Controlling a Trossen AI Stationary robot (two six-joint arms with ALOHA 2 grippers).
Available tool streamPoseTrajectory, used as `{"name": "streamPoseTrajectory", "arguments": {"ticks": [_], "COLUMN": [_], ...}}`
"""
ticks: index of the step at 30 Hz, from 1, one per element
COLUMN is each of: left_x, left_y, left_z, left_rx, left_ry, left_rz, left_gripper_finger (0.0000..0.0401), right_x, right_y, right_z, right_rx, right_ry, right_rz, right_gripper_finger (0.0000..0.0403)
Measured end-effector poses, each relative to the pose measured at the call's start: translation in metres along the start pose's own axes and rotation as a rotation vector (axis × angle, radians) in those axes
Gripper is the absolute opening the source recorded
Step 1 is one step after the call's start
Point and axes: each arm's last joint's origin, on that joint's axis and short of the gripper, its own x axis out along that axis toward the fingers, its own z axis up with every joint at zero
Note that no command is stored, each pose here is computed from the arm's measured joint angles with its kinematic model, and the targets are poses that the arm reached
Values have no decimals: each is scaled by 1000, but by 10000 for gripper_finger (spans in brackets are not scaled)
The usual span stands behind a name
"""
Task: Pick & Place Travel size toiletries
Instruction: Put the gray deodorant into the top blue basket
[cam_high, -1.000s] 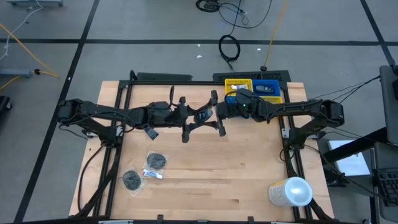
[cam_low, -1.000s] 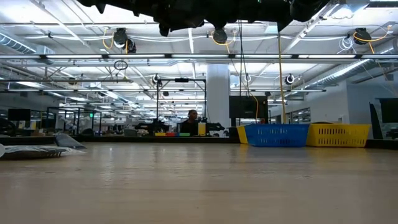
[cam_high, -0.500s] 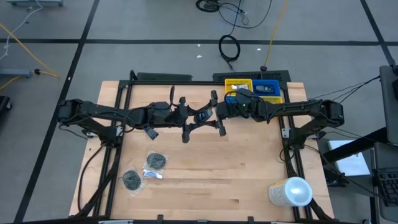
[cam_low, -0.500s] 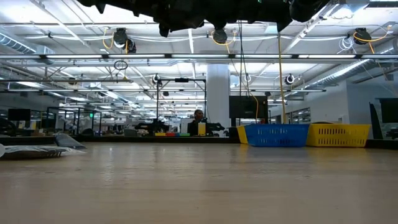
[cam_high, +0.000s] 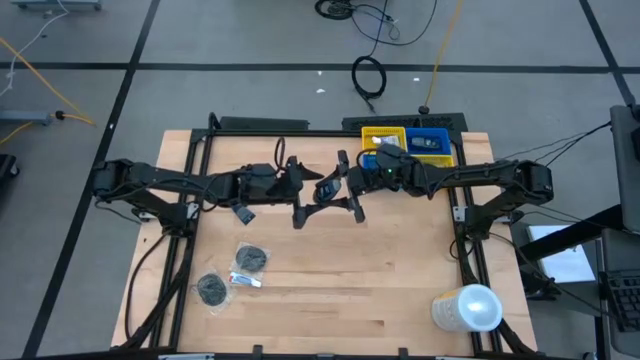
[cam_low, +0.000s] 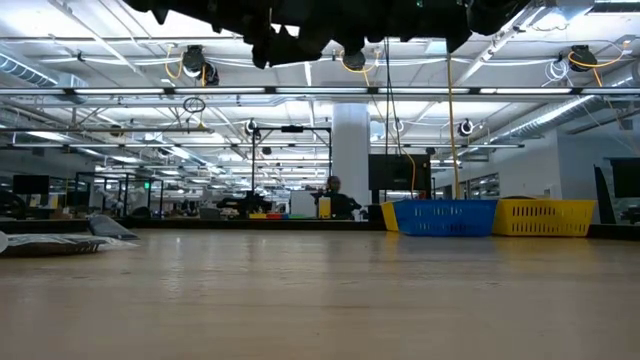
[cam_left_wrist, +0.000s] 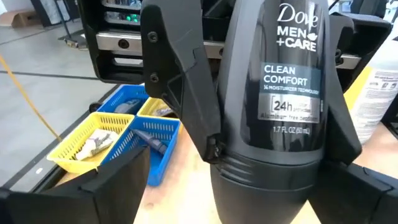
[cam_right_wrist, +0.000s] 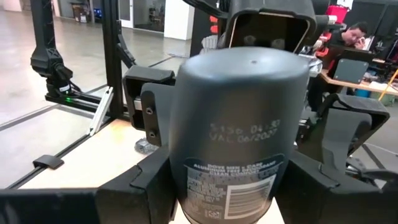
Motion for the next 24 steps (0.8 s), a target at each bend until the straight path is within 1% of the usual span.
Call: {"name": "streamPoseTrajectory", "arguments": {"ticks": [4, 12, 19, 22, 24], "left_x": [-1, -3, -4, -4, -5], "left_y": [-5, -15, -17, -17, -16], "left_z": [-2, -9, -12, -14, -15], "left_rx": [7, 34, 55, 60, 56], "left_ry": [23, 93, 126, 141, 156], "left_rz": [-4, 23, 58, 79, 93], "left_gripper_finger": [375, 355, 357, 355, 352], "right_x": [0, -1, -17, -31, -41], "right_y": [1, 2, 8, 10, 8], "right_z": [-3, -12, -7, -1, 2], "right_rx": [21, 76, 96, 95, 96], "right_ry": [30, 117, 211, 271, 324], "right_rz": [6, 16, 26, -36, -112], "right_gripper_finger": [204, 204, 204, 205, 204]}}
